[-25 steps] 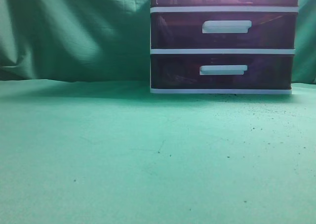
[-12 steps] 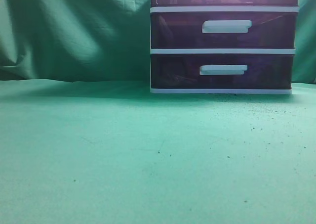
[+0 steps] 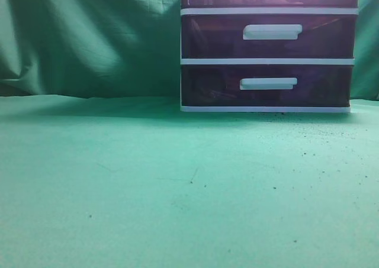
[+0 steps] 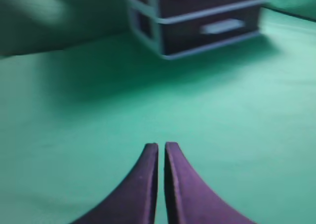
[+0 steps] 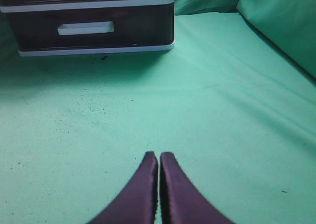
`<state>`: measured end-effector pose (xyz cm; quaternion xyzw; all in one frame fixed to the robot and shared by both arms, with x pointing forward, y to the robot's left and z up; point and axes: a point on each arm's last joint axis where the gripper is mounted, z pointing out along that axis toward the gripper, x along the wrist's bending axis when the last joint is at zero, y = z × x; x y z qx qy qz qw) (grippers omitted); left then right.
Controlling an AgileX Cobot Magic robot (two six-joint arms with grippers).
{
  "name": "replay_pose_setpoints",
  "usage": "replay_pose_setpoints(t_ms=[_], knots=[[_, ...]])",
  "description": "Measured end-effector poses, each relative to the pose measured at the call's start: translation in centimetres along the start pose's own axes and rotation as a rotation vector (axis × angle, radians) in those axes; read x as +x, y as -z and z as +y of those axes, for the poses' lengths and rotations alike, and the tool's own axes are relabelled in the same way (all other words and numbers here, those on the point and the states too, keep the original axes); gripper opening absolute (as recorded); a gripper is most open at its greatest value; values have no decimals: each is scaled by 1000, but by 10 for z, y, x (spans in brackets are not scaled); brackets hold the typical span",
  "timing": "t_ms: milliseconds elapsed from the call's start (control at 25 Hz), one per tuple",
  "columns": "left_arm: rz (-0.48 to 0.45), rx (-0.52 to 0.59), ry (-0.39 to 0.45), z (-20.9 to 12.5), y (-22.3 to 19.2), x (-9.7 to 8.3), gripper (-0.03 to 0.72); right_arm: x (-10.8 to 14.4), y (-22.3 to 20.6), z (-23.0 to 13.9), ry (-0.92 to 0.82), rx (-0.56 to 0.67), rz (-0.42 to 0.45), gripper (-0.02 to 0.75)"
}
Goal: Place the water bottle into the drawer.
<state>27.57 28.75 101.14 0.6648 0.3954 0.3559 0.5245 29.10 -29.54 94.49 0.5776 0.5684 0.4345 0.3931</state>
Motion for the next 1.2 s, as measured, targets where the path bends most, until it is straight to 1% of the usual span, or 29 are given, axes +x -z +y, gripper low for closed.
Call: replay_pose_setpoints(t_ms=[120, 200, 320, 400, 520, 680, 800, 920, 1200], knots=[[176, -38, 22, -15, -10, 6, 0, 0, 0, 0, 0, 2, 0, 0], [274, -39, 47, -31, -17, 11, 0, 0, 0, 0, 0, 2, 0, 0], [368, -12, 99, -49, -21, 15, 0, 0, 0, 0, 0, 2, 0, 0], [401, -9, 119, -51, -21, 16, 0, 0, 0, 0, 0, 2, 0, 0], [421, 12, 129, -53, -20, 17, 0, 0, 0, 0, 0, 2, 0, 0], [425, 88, 126, -59, -20, 17, 0, 0, 0, 0, 0, 2, 0, 0], [425, 90, 126, -59, -20, 17, 0, 0, 0, 0, 0, 2, 0, 0], [416, 86, 157, -60, -20, 16, 0, 0, 0, 0, 0, 2, 0, 0], [411, 82, 175, -60, -21, 16, 0, 0, 0, 0, 0, 2, 0, 0]])
